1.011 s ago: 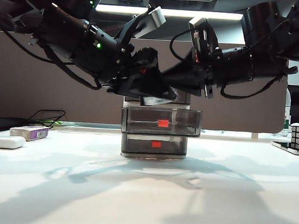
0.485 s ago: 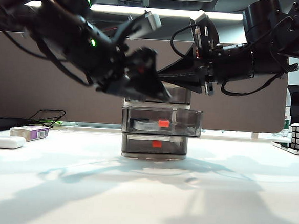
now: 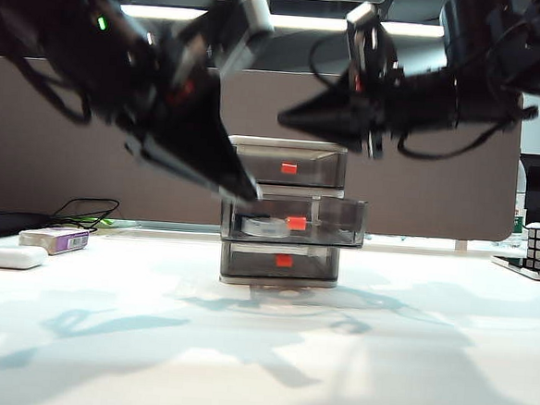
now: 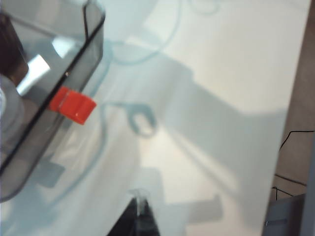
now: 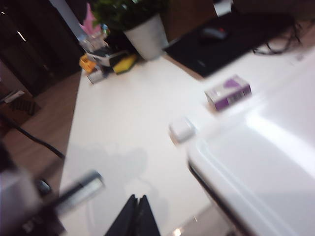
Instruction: Open the second layer of the drawer on the table, pick up the transparent tape on the table and put it in, and finally close the drawer.
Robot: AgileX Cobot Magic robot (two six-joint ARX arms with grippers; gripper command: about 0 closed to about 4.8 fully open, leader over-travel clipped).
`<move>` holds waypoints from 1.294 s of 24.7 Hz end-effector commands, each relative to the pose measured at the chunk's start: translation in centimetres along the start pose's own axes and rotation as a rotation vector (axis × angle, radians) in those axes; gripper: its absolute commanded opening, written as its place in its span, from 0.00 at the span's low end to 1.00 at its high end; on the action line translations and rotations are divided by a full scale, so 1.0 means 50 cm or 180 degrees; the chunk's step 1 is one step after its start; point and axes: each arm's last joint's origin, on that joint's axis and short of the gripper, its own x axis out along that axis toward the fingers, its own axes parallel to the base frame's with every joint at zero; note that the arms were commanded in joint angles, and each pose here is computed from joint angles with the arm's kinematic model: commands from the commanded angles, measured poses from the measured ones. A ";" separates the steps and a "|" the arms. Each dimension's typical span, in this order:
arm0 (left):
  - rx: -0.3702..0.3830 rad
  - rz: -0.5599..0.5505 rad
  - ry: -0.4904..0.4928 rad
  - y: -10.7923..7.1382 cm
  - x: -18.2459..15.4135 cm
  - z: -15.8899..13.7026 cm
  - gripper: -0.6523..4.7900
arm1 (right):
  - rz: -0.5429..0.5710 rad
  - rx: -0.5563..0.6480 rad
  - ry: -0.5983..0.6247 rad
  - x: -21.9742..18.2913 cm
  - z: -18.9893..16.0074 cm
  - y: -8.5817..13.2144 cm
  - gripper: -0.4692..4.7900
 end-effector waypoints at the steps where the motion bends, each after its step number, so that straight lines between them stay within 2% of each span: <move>1: 0.0057 -0.0006 -0.0090 0.016 0.031 0.001 0.11 | 0.0004 -0.0266 -0.0262 -0.003 0.059 0.020 0.08; 6: 0.0080 0.0026 -0.0179 0.034 0.063 -0.003 0.11 | -0.0461 -0.0518 -0.0257 0.011 0.098 0.003 0.08; 10: 0.0094 0.0039 -0.0204 0.041 0.077 -0.006 0.11 | -0.0555 -0.0506 -0.0110 0.032 0.107 -0.028 0.08; 12: 0.0127 0.0135 -0.0254 0.050 0.089 -0.007 0.11 | -0.0577 -0.0400 -0.0025 0.055 0.103 -0.063 0.08; 15: 0.0154 0.0195 -0.0295 0.054 0.095 -0.007 0.11 | -0.0587 -0.0358 0.0009 0.064 0.094 -0.078 0.08; 21: 0.0204 0.0490 -0.0377 0.064 0.100 -0.001 0.11 | -0.0830 -0.0316 0.0085 0.066 0.081 -0.091 0.08; 32: 0.0237 0.0955 -0.0475 0.073 0.097 0.009 0.11 | -0.0875 -0.0255 0.0226 0.065 0.069 -0.093 0.08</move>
